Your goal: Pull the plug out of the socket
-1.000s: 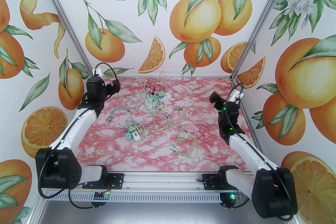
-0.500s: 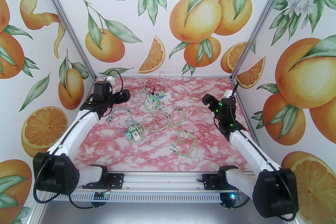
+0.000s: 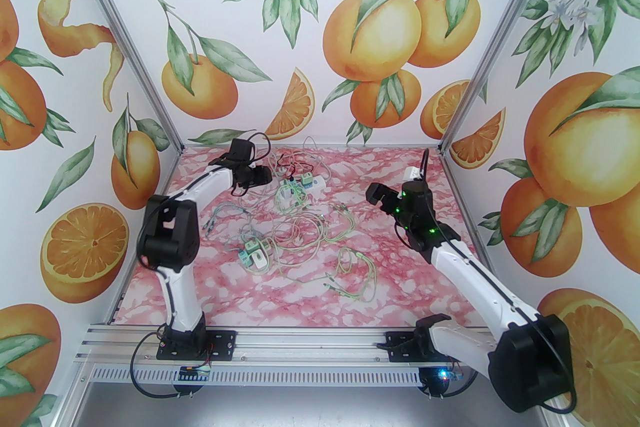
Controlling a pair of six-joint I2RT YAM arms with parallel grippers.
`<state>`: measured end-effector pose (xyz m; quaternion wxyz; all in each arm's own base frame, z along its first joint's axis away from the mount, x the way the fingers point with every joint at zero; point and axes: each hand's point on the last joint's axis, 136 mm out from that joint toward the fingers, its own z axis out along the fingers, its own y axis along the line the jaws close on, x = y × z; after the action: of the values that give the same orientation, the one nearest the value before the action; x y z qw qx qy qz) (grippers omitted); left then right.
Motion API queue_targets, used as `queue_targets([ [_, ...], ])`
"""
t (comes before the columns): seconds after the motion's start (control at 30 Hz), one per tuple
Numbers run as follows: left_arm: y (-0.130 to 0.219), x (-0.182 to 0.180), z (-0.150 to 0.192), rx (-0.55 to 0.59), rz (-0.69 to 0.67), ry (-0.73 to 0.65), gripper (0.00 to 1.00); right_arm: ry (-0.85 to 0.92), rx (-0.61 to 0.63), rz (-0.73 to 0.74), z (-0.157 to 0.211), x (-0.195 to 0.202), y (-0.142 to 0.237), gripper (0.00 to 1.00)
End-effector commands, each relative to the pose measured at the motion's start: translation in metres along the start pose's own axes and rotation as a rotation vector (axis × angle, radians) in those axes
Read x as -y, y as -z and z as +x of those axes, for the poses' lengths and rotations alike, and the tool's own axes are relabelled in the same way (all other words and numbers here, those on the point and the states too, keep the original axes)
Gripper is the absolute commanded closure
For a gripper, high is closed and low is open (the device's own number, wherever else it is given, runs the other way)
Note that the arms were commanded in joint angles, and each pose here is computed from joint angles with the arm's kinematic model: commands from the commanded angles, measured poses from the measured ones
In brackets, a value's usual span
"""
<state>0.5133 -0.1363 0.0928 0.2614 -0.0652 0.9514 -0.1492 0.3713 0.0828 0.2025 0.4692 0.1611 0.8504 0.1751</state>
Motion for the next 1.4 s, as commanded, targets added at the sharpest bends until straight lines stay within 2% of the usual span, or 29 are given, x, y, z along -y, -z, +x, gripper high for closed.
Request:
queue_targets([
  [0.0,-0.007,0.016,-0.016,0.003,0.020,0.005,0.49,0.027,-0.023,0.018,0.001,-0.003,-0.002,0.00],
  [0.2,-0.047,0.029,-0.007,-0.073,0.029,0.000,0.48,0.045,-0.006,0.027,-0.003,-0.004,-0.001,0.00],
  [0.43,-0.075,0.083,0.018,-0.157,0.166,-0.089,0.45,0.052,-0.027,0.043,0.002,-0.001,-0.006,0.00],
  [0.73,-0.074,0.145,0.074,-0.272,0.310,-0.265,0.45,0.052,-0.042,0.048,0.009,0.001,-0.012,0.00],
  [0.83,-0.071,0.165,0.089,-0.288,0.330,-0.295,0.44,0.050,-0.053,0.048,0.013,0.000,-0.015,0.00],
  [0.97,-0.072,0.172,0.099,-0.300,0.332,-0.279,0.42,0.050,-0.075,0.048,0.020,0.000,-0.018,0.00],
  [1.07,-0.065,0.179,0.096,-0.291,0.364,-0.294,0.42,0.056,-0.092,0.046,0.026,-0.001,-0.019,0.00],
  [1.13,-0.059,0.175,0.086,-0.266,0.336,-0.302,0.41,0.059,-0.098,0.047,0.028,-0.002,-0.020,0.00],
  [1.37,-0.014,0.143,0.025,-0.157,0.312,-0.210,0.33,0.109,-0.148,0.075,0.040,-0.003,-0.030,0.00],
])
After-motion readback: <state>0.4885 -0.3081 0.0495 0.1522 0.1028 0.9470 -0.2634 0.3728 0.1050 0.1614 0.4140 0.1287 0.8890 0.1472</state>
